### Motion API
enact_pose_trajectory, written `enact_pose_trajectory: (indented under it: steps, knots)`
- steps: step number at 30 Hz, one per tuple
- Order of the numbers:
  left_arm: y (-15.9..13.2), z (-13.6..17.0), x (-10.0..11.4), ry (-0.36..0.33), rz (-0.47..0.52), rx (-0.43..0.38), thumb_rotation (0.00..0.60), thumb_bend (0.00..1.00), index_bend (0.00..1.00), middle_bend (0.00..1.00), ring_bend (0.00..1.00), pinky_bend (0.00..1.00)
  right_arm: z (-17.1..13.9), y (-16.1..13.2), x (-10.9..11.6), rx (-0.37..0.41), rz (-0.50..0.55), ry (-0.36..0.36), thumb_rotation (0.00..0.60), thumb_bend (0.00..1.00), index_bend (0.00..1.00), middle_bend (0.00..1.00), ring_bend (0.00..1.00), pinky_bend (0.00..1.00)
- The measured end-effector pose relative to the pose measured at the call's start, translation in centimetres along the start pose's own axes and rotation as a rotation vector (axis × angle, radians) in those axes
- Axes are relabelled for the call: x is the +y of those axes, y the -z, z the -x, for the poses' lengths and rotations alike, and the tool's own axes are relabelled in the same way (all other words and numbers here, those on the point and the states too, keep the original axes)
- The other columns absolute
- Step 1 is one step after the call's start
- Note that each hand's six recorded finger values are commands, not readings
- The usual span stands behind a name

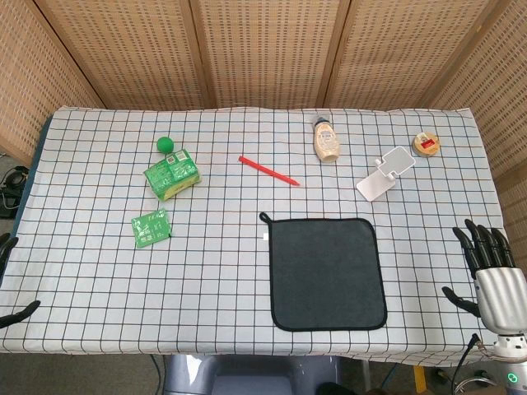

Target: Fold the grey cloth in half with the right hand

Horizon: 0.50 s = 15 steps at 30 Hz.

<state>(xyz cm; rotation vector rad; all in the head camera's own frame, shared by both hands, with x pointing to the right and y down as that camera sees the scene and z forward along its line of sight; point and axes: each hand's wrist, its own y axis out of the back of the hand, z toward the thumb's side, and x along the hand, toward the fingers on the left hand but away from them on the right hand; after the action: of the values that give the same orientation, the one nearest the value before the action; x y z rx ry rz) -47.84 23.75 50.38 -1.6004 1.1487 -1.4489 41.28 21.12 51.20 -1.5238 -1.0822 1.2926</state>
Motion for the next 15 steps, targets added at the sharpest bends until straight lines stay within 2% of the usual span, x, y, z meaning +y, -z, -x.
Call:
enact_pose_trajectory:
  steps: [8, 11, 15]
  knots:
    - [-0.1, -0.1, -0.3, 0.015, 0.011, 0.000, 0.600, 0.00, 0.00, 0.00, 0.00, 0.00, -0.3, -0.7, -1.0, 0.025, 0.025, -0.064, 0.600, 0.00, 0.04, 0.00, 0.00, 0.00]
    - [-0.3, -0.3, -0.4, 0.017, 0.014, -0.010, 0.600, 0.00, 0.00, 0.00, 0.00, 0.00, -0.4, -1.3, -2.0, 0.054, 0.034, -0.116, 0.600, 0.00, 0.07, 0.00, 0.00, 0.00]
    - [-0.4, -0.5, -0.5, 0.019, 0.021, -0.014, 0.600, 0.00, 0.00, 0.00, 0.00, 0.00, -0.4, -2.9, -4.2, 0.144, 0.032, -0.229, 0.600, 0.00, 0.14, 0.00, 0.00, 0.00]
